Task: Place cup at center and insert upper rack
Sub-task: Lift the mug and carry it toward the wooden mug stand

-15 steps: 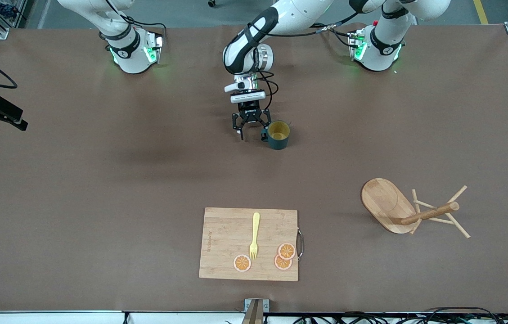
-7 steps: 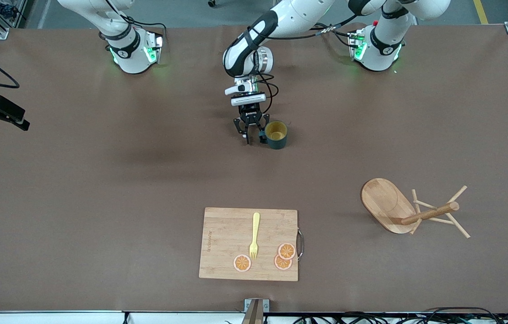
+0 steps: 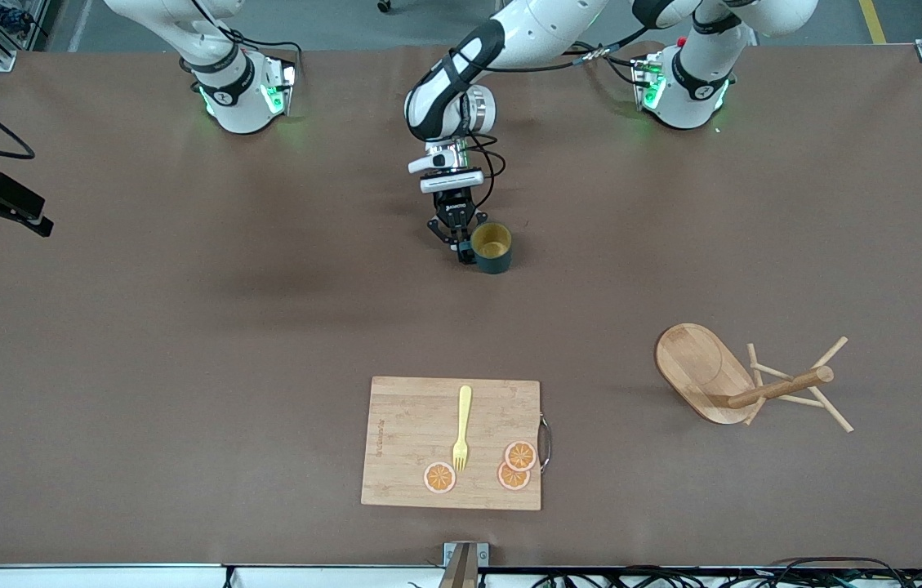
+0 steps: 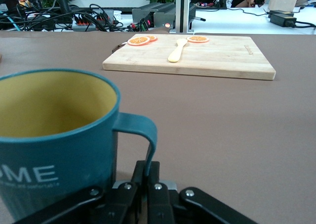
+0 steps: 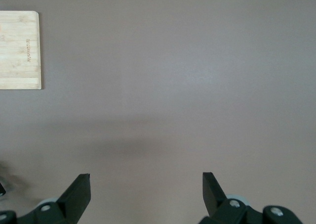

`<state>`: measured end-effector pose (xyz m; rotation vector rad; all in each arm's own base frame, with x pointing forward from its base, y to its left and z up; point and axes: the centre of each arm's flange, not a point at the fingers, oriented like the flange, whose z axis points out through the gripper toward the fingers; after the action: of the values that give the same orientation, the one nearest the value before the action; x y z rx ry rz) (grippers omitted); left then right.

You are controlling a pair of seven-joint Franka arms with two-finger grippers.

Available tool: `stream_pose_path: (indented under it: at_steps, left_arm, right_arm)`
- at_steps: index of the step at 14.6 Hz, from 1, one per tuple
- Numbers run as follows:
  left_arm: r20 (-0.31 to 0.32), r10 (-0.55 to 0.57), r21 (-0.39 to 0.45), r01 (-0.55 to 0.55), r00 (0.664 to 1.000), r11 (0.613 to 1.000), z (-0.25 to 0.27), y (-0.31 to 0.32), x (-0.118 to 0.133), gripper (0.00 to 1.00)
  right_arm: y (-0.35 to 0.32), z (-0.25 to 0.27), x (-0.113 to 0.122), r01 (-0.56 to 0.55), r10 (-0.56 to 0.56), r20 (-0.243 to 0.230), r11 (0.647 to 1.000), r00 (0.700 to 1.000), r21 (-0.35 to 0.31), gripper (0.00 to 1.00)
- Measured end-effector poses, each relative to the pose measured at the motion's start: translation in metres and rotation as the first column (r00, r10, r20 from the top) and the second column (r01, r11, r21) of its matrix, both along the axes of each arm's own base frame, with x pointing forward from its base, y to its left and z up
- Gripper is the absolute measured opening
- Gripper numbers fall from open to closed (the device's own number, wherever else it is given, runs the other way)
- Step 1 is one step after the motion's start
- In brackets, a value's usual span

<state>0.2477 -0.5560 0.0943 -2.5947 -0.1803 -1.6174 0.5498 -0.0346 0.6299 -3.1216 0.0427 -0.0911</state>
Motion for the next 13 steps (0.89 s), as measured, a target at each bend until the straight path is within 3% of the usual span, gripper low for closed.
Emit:
stream_pose_path:
  at_steps: [6,9,13]
  left_arm:
    - [-0.018,0.022,-0.072,-0.024,1.0,0.997,0.025,-0.015,0.017,0.05]
    - [-0.125,0.112,-0.126,-0.128,0.986,0.984,0.067,-0.031,0.037,0.05]
    - [-0.282,0.173,-0.199,-0.234,0.944,0.952,0.152,-0.046,0.072,0.05]
  right_arm:
    - [0.0,0.003,-0.001,-0.003,0.003,0.007,1.0,1.0,0.0,1.0]
    - [0.001,0.004,-0.002,-0.004,0.004,0.01,1.0,1.0,-0.001,1.0]
    - [0.0,0.004,-0.003,-0.003,0.003,0.009,1.0,1.0,0.0,1.0]
